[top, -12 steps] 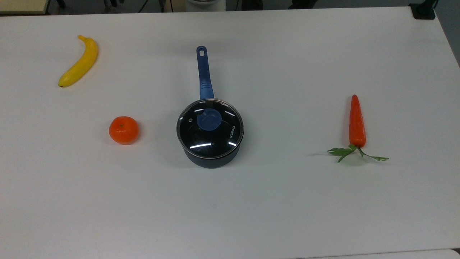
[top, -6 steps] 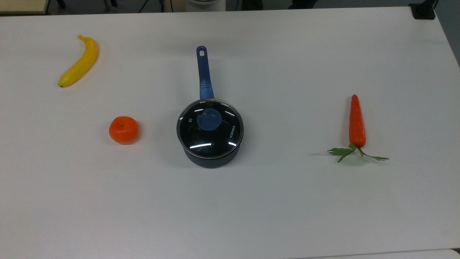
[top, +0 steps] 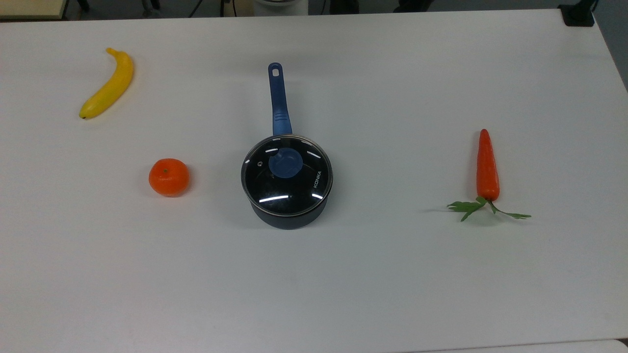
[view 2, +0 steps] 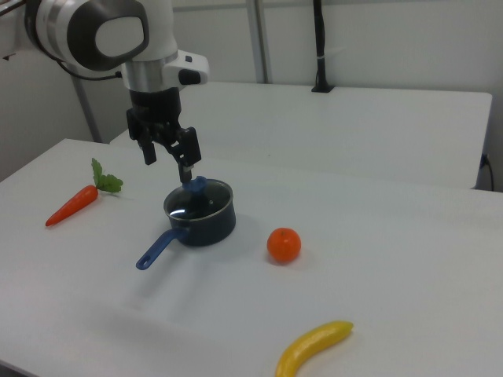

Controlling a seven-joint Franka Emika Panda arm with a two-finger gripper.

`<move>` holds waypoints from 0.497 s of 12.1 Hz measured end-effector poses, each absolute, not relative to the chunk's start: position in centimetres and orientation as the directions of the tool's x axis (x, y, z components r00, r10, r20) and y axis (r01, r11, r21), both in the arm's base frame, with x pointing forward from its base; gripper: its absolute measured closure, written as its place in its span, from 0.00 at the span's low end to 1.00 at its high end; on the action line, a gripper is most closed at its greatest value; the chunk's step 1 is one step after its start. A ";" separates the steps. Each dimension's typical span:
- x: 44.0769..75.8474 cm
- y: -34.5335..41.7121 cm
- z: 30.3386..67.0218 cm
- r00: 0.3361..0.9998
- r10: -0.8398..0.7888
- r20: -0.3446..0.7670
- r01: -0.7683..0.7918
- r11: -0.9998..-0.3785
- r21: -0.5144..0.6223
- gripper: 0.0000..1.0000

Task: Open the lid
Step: 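Lower the gripper onto the blue knob of the glass lid and grasp it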

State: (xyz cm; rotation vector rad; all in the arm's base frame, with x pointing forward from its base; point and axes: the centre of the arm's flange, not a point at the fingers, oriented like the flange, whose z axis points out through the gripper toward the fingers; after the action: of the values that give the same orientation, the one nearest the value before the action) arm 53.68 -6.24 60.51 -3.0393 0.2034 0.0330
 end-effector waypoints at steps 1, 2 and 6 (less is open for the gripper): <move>54.4 -6.1 60.3 0.991 -0.133 -0.010 -0.134 -0.986 -0.103 0.00; 55.6 -5.9 59.9 0.990 -0.140 0.032 -0.135 -0.983 -0.124 0.00; 59.9 -4.9 56.6 0.975 -0.191 0.117 -0.167 -0.968 -0.187 0.00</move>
State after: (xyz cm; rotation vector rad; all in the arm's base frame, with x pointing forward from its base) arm 59.86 -4.86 56.62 -2.9461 0.2688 -0.2004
